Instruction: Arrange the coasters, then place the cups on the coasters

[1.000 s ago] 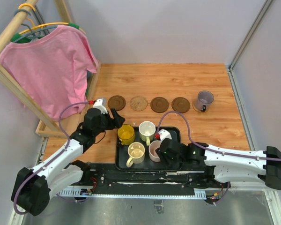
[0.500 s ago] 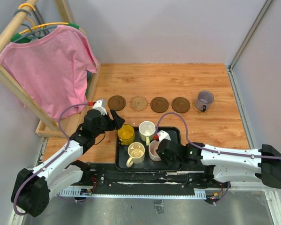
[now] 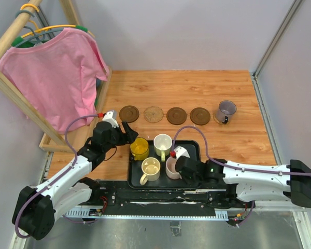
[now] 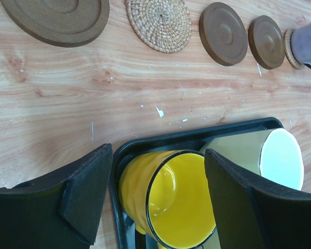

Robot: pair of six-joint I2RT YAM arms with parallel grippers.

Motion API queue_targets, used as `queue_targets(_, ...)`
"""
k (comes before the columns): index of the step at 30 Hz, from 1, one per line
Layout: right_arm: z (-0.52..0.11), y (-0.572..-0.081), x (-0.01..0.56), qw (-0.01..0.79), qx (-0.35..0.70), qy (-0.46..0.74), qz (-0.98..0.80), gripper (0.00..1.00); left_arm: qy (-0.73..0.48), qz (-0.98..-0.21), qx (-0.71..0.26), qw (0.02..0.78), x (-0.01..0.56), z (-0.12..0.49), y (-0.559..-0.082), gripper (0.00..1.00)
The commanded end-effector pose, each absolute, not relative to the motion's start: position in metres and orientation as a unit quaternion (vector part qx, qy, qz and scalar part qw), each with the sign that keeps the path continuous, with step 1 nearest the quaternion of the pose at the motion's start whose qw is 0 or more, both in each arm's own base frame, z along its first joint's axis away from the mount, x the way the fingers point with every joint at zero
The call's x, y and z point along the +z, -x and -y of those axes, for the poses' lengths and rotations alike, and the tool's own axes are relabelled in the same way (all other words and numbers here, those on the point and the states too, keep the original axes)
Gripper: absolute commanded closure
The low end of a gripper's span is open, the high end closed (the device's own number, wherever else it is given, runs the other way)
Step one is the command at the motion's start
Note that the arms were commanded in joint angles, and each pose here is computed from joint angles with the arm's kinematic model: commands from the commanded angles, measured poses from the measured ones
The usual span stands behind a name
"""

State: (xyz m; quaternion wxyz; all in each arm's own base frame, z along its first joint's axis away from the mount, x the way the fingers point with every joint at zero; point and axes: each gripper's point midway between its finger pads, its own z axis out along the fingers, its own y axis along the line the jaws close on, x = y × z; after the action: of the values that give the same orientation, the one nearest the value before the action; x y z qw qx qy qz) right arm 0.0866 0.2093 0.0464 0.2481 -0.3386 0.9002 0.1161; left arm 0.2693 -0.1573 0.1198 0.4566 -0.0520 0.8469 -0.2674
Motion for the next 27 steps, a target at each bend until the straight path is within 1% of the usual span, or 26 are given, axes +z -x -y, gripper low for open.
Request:
queue_targets(1,-0.199,-0.090,0.065,0.271,0.097,0.324,-0.901,0.99,0.050,-0.837,-0.283,0.466,0.126,0.162,-0.270,0.24)
queue_targets(7,-0.181,-0.111,0.103,0.321,0.048,0.273,-0.905,0.99,0.046,-0.835,-0.290,0.465,0.127,0.165,-0.270,0.25)
queue_targets(10,-0.175,-0.128,0.130,0.361,0.014,0.243,-0.900,0.99,0.039,-0.835,-0.289,0.467,0.128,0.166,-0.270,0.24)
queue_targets(15,-0.169,-0.166,0.182,0.448,-0.042,0.170,-0.876,0.99,0.030,-0.831,-0.281,0.479,0.133,0.164,-0.274,0.24)
queue_targets(19,-0.164,-0.198,0.199,0.459,-0.070,0.105,-0.879,0.99,0.020,-0.828,-0.276,0.487,0.140,0.166,-0.280,0.24)
queue_targets(27,-0.156,-0.262,0.191,0.432,-0.096,0.063,-0.895,0.99,0.000,-0.827,-0.264,0.496,0.147,0.172,-0.298,0.22)
